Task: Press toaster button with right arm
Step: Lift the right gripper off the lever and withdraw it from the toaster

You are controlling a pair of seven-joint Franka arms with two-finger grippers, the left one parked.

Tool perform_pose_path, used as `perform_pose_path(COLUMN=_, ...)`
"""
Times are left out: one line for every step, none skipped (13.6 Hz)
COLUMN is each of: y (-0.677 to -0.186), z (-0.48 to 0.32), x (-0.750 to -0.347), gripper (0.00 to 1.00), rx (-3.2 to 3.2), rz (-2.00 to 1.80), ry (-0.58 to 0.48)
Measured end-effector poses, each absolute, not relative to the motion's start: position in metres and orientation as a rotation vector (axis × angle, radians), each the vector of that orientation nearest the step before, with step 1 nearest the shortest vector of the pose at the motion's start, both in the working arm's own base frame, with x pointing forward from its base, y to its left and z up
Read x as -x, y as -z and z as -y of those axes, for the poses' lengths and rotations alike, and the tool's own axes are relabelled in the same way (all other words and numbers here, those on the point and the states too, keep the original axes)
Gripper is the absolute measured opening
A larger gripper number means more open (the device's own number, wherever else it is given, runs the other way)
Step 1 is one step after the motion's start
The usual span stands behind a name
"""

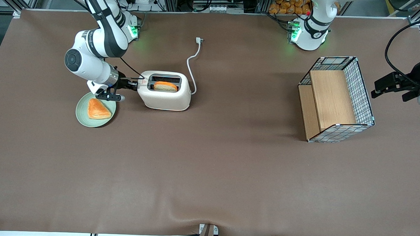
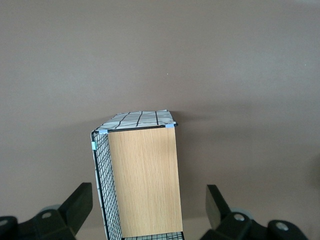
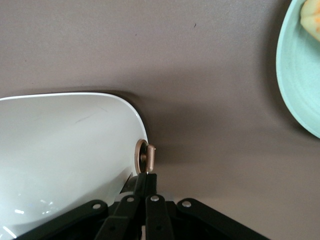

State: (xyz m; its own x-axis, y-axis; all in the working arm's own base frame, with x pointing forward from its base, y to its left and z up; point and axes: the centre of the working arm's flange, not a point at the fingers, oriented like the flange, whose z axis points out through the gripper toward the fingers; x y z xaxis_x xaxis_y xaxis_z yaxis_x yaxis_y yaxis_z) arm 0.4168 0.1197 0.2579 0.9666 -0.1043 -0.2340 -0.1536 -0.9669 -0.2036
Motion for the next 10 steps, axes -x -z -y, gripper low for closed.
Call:
perform_pose_path(y=-0.258, z=-0.119, x=-0.417, gripper=0.01, rx=2.893, rz=-0.189, ry=-0.331)
perform_pose_path(y=-0.258, z=-0.118, x=-0.417, gripper=0.01, rx=2.892, rz=-0.179, ry=-0.334)
perform_pose_path(y=-0.259, z=-0.117, x=-0.418, gripper=0.01, rx=2.889, rz=-0.168, ry=-0.339)
perform_pose_path(y=-0.260, z=-0.113, x=-0.419, gripper=0.01, rx=2.885, rz=-0.159, ry=-0.344)
perform_pose_path(y=-0.261, z=-0.108, x=-0.422, gripper=0.01, rx=2.879, rz=-0.152, ry=-0.351)
perform_pose_path(y=-0.262, z=-0.100, x=-0.424, gripper=0.01, rx=2.871, rz=-0.146, ry=-0.359)
perform_pose_path(y=-0.264, z=-0.094, x=-0.426, gripper=0.01, rx=2.864, rz=-0.141, ry=-0.364)
perform_pose_path(y=-0.265, z=-0.091, x=-0.428, gripper=0.01, rx=2.860, rz=-0.139, ry=-0.364)
perform_pose_path(y=-0.267, z=-0.090, x=-0.430, gripper=0.01, rx=2.856, rz=-0.133, ry=-0.367)
perform_pose_path(y=-0.271, z=-0.090, x=-0.433, gripper=0.07, rx=2.850, rz=-0.129, ry=-0.376)
